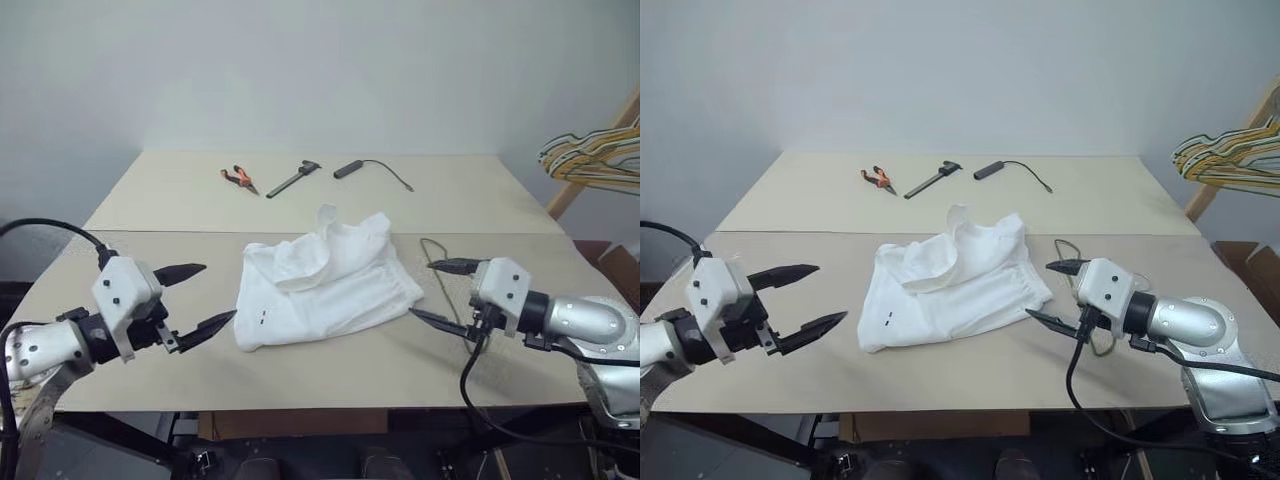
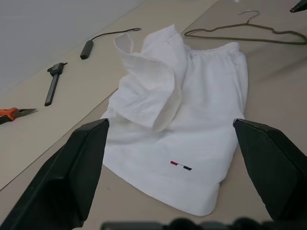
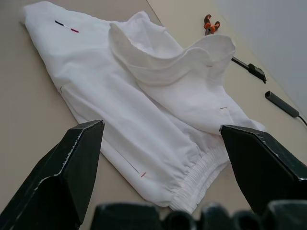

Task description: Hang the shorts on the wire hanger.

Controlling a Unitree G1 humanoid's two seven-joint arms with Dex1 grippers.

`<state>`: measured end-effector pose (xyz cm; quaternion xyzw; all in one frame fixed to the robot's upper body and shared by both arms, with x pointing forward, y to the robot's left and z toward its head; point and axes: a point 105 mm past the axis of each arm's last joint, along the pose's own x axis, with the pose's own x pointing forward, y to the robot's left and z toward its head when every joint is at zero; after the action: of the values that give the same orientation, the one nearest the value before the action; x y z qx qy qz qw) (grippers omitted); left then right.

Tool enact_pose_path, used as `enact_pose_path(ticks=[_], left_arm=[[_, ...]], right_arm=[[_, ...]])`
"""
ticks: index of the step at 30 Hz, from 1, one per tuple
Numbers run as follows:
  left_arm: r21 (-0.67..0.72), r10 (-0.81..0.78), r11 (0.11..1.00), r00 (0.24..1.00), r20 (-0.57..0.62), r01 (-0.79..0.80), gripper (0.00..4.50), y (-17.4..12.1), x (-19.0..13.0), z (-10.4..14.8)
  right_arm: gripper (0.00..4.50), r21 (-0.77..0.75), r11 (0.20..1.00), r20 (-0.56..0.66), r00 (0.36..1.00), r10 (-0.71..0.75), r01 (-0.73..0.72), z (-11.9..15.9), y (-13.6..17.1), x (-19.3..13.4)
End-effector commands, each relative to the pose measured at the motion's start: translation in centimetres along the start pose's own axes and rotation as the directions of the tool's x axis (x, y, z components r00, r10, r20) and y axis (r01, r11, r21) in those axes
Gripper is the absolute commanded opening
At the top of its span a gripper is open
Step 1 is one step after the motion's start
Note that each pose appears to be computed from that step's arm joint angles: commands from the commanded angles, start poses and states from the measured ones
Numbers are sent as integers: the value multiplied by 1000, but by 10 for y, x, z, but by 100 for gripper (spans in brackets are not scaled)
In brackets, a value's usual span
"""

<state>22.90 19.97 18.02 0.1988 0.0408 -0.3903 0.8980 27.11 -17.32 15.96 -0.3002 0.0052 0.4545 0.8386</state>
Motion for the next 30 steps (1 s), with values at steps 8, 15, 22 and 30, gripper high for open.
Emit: enact_pose_path(ticks=[8, 15, 22, 30], left_arm=[[66, 53, 996, 998, 31, -55, 450, 5, 3, 12], [57, 82, 995, 993, 83, -87, 450, 0, 15, 14], [67, 39, 997, 997, 72, -43, 450, -9, 20, 10], [90, 23, 996, 997, 71, -30, 450, -9, 23, 14]], right_arm=[[448, -129, 991, 9, 999, 34, -32, 10, 5, 5], [448, -460, 868, -214, 972, 96, -187, -31, 20, 29], [448, -632, 732, -366, 931, 7, -254, -68, 0, 72], [284, -724, 572, -490, 871, -33, -385, -101, -24, 81]])
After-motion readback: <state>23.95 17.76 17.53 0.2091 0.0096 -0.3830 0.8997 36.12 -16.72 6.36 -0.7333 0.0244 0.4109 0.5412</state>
